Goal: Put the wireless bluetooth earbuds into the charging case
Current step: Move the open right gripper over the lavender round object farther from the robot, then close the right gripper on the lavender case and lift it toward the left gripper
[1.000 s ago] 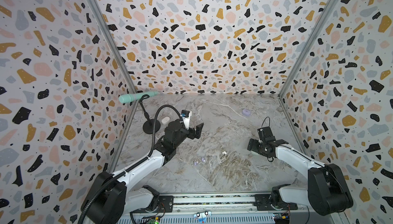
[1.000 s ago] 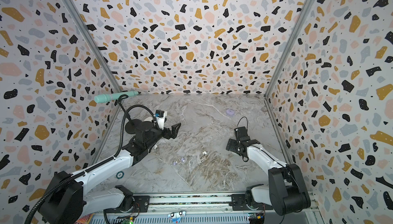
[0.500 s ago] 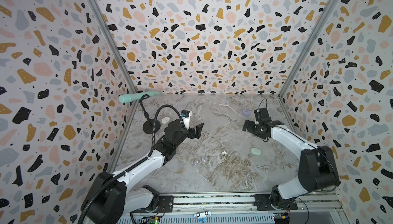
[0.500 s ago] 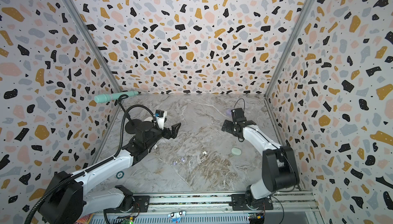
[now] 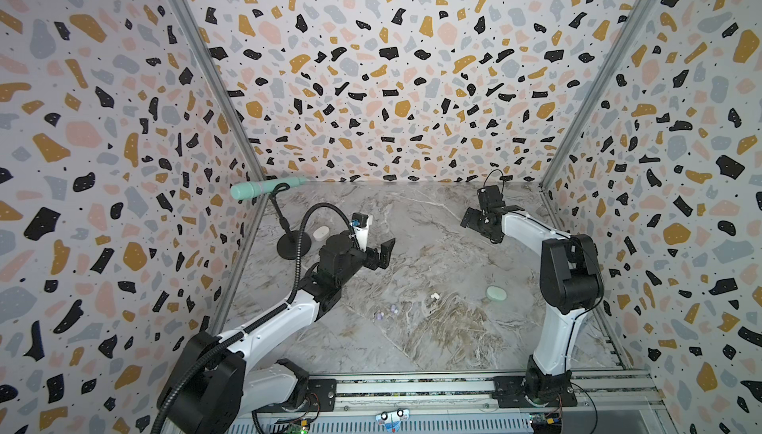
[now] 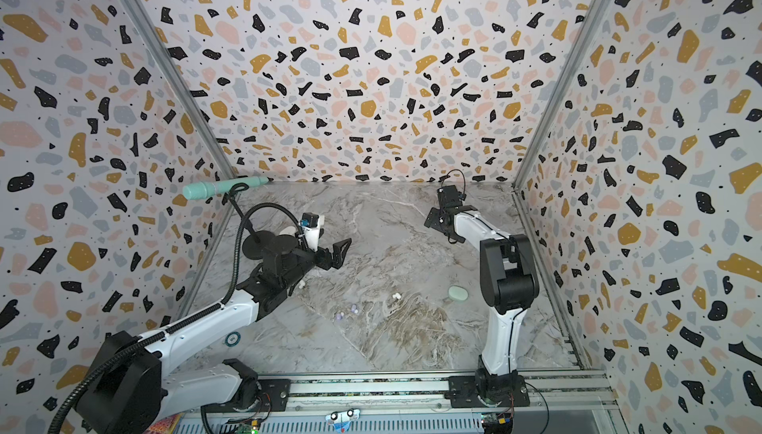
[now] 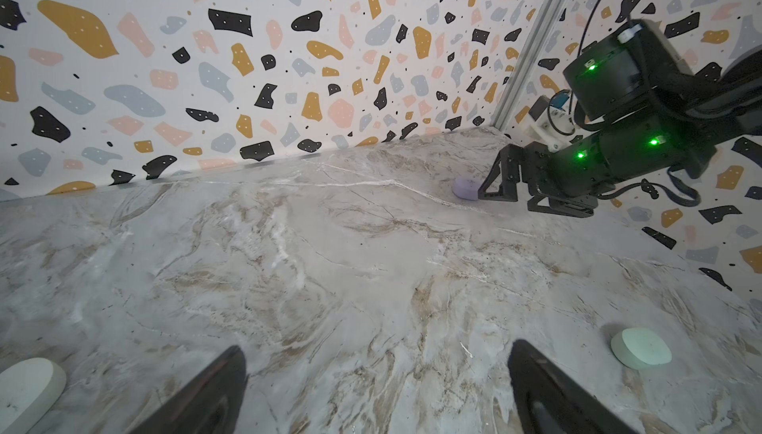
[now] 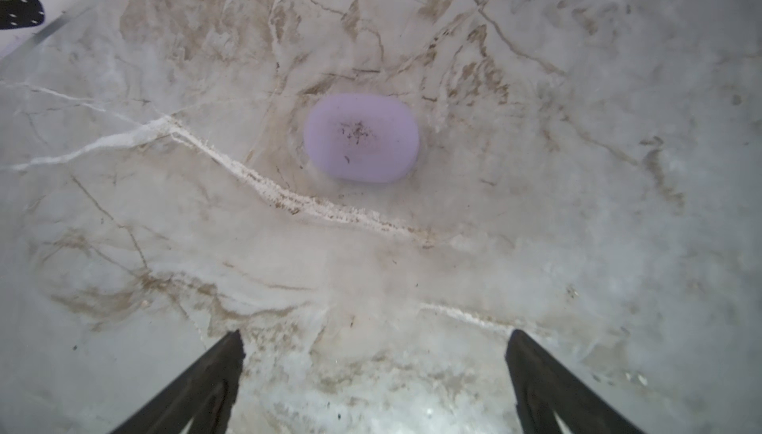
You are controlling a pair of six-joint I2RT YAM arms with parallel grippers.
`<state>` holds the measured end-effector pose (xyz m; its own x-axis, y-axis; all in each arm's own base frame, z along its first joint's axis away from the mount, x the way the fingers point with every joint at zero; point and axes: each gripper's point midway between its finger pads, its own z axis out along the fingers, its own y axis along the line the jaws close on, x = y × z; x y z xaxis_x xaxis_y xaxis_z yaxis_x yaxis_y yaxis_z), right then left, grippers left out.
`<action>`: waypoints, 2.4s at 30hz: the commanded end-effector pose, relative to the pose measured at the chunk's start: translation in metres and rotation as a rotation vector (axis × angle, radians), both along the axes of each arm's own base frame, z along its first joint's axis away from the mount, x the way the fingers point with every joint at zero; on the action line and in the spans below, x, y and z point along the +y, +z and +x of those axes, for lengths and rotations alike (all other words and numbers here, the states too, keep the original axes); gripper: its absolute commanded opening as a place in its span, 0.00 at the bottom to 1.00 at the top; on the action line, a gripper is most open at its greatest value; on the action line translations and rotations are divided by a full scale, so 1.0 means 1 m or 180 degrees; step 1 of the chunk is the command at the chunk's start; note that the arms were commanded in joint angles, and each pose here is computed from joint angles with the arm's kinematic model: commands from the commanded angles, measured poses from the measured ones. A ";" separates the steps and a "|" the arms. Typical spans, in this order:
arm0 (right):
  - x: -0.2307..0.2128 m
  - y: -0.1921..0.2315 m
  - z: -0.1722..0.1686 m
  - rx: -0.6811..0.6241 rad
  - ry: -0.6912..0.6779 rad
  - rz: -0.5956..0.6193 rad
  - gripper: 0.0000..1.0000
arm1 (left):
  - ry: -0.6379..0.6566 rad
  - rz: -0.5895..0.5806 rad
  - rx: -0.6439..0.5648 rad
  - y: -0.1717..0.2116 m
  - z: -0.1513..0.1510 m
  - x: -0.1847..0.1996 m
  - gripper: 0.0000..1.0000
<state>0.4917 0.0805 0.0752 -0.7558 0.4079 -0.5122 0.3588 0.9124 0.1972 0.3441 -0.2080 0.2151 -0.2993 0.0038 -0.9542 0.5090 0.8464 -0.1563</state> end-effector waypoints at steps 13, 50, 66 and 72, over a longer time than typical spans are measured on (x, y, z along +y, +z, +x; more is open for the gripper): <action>-0.013 -0.009 0.062 -0.0113 -0.0123 -0.0141 0.95 | -0.0037 -0.0081 -0.0138 0.011 0.005 -0.002 1.00; -0.016 -0.038 0.076 0.0026 -0.0081 -0.0125 0.64 | -0.0035 -0.0095 -0.0166 0.015 0.007 0.001 1.00; 0.018 0.027 0.025 -0.0182 0.0458 0.0116 0.61 | -0.0453 0.0001 -0.0197 0.018 -0.006 -0.016 1.00; 0.063 0.065 -0.031 -0.0347 0.1047 0.0504 0.60 | -0.0798 0.0245 -0.0123 0.007 -0.016 -0.033 1.00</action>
